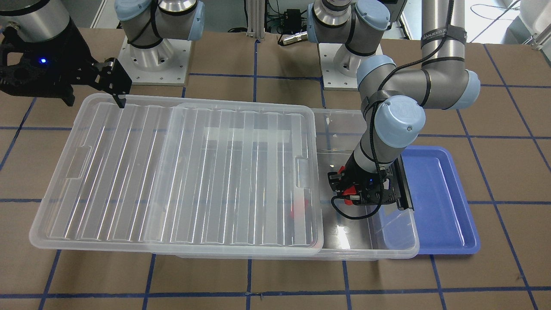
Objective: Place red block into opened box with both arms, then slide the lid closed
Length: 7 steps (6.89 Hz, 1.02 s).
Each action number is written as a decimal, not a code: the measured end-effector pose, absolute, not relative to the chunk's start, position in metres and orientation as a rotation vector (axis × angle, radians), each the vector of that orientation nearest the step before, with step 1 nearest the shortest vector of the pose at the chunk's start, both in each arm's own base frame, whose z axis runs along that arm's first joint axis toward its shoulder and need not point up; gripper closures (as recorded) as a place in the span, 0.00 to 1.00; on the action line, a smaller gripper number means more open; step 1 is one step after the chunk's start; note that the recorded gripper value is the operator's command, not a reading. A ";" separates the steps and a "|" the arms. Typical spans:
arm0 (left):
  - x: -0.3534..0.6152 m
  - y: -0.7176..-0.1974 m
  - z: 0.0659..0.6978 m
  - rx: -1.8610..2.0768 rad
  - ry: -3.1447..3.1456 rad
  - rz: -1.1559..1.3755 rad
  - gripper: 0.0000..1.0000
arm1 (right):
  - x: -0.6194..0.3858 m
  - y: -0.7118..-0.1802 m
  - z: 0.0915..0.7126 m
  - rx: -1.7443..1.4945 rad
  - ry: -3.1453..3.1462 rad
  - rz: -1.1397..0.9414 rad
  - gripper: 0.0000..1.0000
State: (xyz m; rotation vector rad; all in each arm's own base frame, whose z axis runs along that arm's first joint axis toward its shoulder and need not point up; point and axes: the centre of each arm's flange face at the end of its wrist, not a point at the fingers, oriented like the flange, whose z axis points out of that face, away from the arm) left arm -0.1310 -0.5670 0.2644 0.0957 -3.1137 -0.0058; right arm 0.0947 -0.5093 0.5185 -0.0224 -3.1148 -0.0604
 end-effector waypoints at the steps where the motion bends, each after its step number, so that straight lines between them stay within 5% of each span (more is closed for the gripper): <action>1: -0.129 -0.567 0.253 0.086 -3.115 -0.030 1.00 | 0.089 -0.511 0.517 -0.041 -3.113 -0.066 0.00; 3: -0.127 -0.570 0.232 0.076 -3.116 -0.077 0.91 | 0.060 -0.515 0.515 -0.128 -3.103 -0.076 0.00; 4: -0.126 -0.572 0.225 0.071 -3.117 -0.086 0.28 | 0.035 -0.516 0.514 -0.194 -3.101 -0.082 0.00; 5: -0.126 -0.574 0.220 0.070 -3.120 -0.089 0.04 | 0.009 -0.518 0.512 -0.256 -3.102 -0.087 0.00; 7: -0.126 -0.580 0.235 0.076 -3.119 -0.030 0.00 | -0.041 -0.521 0.506 -0.268 -3.106 -0.091 0.00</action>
